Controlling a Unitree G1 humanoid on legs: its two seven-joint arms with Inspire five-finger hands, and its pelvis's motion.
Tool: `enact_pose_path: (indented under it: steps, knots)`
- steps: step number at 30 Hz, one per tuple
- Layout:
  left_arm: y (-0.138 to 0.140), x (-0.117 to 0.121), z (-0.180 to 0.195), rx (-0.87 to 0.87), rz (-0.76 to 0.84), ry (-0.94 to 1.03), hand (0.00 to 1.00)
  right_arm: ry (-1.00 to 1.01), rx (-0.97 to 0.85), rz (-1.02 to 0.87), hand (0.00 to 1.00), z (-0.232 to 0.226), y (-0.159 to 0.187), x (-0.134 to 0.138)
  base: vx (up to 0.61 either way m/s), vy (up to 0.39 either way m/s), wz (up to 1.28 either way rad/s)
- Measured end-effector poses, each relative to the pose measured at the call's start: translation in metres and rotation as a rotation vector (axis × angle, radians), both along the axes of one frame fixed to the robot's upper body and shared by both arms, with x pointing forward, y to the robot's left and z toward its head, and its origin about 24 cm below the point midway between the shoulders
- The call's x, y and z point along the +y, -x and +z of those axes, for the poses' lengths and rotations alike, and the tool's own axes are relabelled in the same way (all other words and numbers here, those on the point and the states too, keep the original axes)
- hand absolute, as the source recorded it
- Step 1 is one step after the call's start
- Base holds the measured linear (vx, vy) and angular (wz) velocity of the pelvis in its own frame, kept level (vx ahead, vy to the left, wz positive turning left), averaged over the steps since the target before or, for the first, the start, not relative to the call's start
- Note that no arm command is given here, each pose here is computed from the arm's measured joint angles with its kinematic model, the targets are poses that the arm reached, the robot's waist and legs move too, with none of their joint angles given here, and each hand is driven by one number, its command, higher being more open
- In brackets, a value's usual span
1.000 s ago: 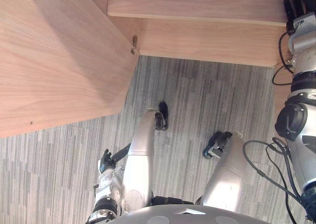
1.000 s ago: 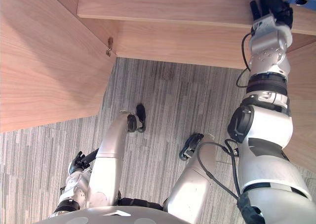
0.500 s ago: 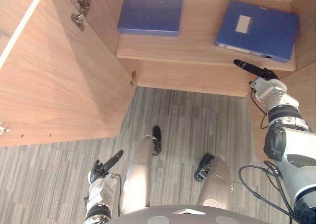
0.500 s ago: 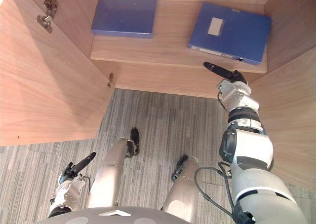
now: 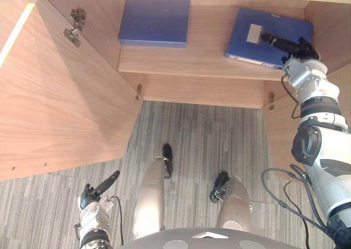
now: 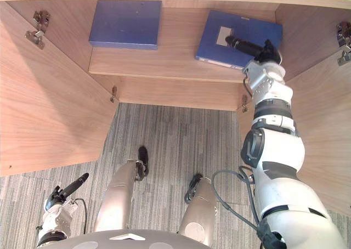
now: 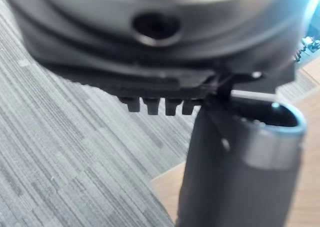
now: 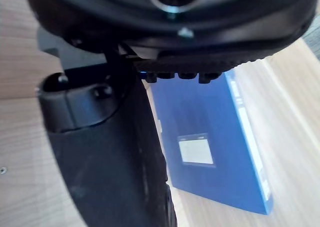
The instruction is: Walk over to the cabinet, pick up the folder, carry it to the office cabinet, place the folder inside the office cabinet, then close the office cabinet door
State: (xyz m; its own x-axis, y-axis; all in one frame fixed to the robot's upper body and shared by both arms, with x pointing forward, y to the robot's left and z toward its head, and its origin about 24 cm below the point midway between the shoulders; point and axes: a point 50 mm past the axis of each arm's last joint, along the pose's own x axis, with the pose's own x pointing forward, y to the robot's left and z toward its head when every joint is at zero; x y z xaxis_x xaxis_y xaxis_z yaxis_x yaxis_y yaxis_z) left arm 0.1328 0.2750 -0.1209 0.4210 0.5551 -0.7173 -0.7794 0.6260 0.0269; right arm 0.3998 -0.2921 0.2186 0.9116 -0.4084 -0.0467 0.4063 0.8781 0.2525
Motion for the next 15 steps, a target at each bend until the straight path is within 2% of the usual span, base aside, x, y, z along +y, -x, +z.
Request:
enact_pose_path:
  steps: [1,5,9,15]
  knots:
    - [0.000,0.000,0.000,0.001,0.000,0.000,1.00,0.009,-0.005,0.001,1.00,0.003,0.000,0.001,0.02,-0.031,-0.05]
    - [0.000,-0.001,-0.001,0.009,0.002,-0.003,1.00,0.280,0.021,-0.028,1.00,0.015,0.000,0.005,0.02,-0.009,0.03]
    - [0.001,-0.003,-0.002,0.034,-0.019,-0.015,1.00,0.431,0.074,-0.023,1.00,0.003,0.002,0.007,0.04,-0.010,0.09]
    - [0.012,-0.005,-0.010,0.115,-0.090,-0.019,1.00,0.493,0.235,0.100,1.00,-0.062,0.002,0.036,0.03,0.054,-0.19]
